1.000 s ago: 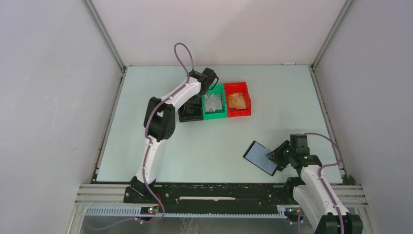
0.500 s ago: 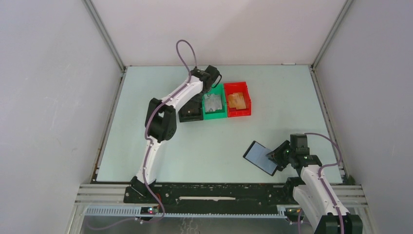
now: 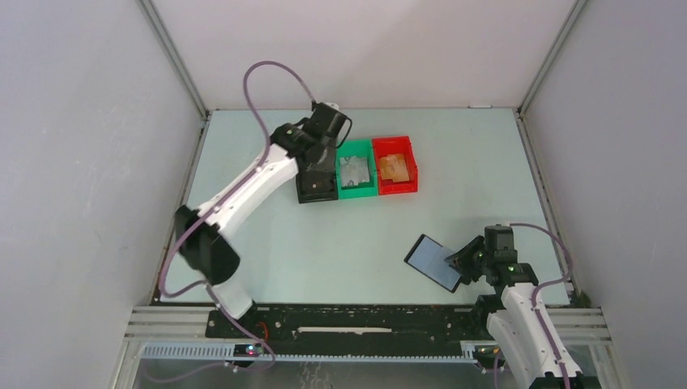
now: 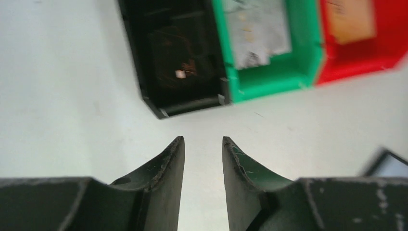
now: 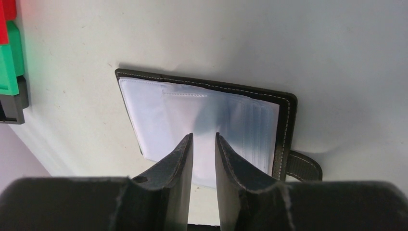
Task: Take the credit cards out of the card holder
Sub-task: Place the credit card in the storage box, then reset both arms
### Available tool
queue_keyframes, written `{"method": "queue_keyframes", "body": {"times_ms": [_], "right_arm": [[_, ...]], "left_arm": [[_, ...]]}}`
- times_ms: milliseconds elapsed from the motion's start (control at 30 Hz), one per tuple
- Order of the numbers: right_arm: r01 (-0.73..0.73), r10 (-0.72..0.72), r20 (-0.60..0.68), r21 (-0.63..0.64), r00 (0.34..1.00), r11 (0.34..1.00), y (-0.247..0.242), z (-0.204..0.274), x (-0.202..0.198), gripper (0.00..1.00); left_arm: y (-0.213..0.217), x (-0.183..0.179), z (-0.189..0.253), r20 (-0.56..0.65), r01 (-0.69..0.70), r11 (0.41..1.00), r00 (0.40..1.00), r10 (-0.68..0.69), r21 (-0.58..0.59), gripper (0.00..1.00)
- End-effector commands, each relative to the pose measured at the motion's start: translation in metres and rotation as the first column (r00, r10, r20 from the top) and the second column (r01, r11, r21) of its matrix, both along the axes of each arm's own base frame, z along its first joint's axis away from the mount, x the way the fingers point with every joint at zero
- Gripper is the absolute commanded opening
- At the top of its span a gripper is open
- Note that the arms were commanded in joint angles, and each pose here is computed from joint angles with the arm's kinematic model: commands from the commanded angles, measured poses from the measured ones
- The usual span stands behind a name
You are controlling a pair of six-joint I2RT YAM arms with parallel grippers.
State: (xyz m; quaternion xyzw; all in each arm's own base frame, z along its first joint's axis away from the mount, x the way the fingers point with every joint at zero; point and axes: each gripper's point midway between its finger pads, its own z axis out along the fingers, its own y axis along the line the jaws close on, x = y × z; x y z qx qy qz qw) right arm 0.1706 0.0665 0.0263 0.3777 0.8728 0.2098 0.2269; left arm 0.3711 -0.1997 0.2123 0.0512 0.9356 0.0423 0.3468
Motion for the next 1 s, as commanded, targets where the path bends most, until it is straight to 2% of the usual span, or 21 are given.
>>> {"method": "queue_keyframes", "body": {"times_ms": [0,167,267,300,333,467,600,733,767,967], "right_arm": [[0.040,-0.040,0.012,-0.041,0.999,0.998,-0.009,0.010,0.005,0.32],[0.059,-0.058,0.015,-0.076,0.998,0.995,-0.015,0.019,0.006,0.35],[0.089,-0.087,0.017,-0.121,0.996,0.989,-0.024,0.028,0.005,0.51],[0.100,-0.098,0.021,-0.132,0.995,0.986,-0.027,0.031,0.005,0.61],[0.103,-0.100,0.032,-0.127,0.994,0.986,-0.027,0.035,0.006,0.67],[0.108,-0.094,0.106,-0.135,0.990,0.985,-0.028,0.082,0.014,0.78],[0.122,-0.068,0.253,-0.204,0.965,0.971,-0.038,0.157,0.030,0.82],[0.116,0.012,0.385,-0.307,0.923,0.944,-0.050,0.234,0.044,0.85],[0.130,0.019,0.402,-0.341,0.915,0.931,-0.056,0.251,0.044,0.93],[0.280,0.015,0.498,-0.512,0.867,0.812,-0.098,0.319,0.039,0.97]], "left_arm": [[-0.065,-0.035,-0.008,-0.033,0.196,0.940,0.976,-0.214,-0.279,0.39],[-0.102,-0.070,-0.039,-0.115,0.269,0.888,0.936,-0.332,-0.373,0.38],[-0.116,-0.088,-0.052,-0.153,0.299,0.863,0.909,-0.388,-0.408,0.38],[-0.118,-0.094,-0.054,-0.159,0.308,0.859,0.903,-0.400,-0.410,0.38],[-0.120,-0.099,-0.055,-0.159,0.320,0.854,0.897,-0.413,-0.411,0.38],[-0.117,-0.119,-0.050,-0.137,0.366,0.832,0.879,-0.456,-0.417,0.38],[-0.099,-0.122,-0.019,-0.021,0.400,0.821,0.895,-0.447,-0.407,0.40],[-0.067,-0.111,0.033,0.152,0.400,0.856,0.917,-0.369,-0.328,0.41],[-0.060,-0.110,0.046,0.191,0.396,0.861,0.917,-0.351,-0.317,0.41],[-0.001,-0.105,0.110,0.401,0.294,0.925,0.898,-0.181,-0.242,0.39]]}}
